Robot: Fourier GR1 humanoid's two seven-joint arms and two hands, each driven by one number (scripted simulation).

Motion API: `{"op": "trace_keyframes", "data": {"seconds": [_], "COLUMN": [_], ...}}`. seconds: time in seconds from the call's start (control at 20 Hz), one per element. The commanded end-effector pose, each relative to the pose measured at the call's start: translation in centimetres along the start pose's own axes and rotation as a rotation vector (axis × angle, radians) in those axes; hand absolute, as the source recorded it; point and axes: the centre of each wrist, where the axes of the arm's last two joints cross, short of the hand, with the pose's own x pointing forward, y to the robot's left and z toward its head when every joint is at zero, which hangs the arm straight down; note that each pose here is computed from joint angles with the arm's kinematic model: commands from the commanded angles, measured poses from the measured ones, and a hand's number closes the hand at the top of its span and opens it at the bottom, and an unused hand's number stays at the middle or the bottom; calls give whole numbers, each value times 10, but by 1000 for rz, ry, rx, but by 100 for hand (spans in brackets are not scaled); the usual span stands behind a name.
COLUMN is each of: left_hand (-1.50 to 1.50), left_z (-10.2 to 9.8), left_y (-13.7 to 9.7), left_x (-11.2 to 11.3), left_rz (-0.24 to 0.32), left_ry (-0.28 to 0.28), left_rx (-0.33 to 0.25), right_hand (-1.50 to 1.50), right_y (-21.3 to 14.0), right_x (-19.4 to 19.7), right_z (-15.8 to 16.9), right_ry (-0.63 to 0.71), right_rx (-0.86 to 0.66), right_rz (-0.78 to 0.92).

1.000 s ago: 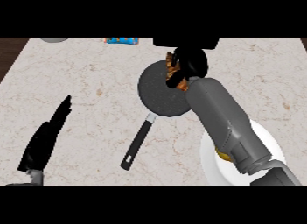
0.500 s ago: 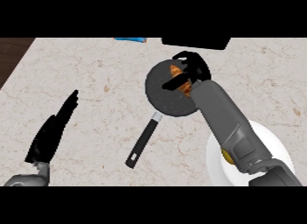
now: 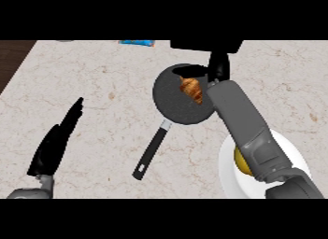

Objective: Pick the croissant from the plate and place it in the pan

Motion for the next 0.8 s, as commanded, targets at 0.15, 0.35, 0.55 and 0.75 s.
{"op": "trace_keyframes", "data": {"seconds": [0.15,0.35,0.55,0.75], "left_hand": [0,0,0,0], "left_z": [1,21,13,9], "left_y": [2,10,29,15], "left_x": [-6,-10,-20,-24], "left_rz": [8,9,7,10], "left_ry": [28,47,77,82], "left_rx": [46,39,79,93], "right_hand": [-150,-150,-150,-150], "right_y": [-21,-60,-87,-119], "right_x": [-8,-45,-81,-105], "right_z": [-13,-23,-21,-18], "right_ry": [52,19,-47,-44], "right_rx": [-216,-292,-298,-287], "right_rz": [-169,-206,-165,-140]}}
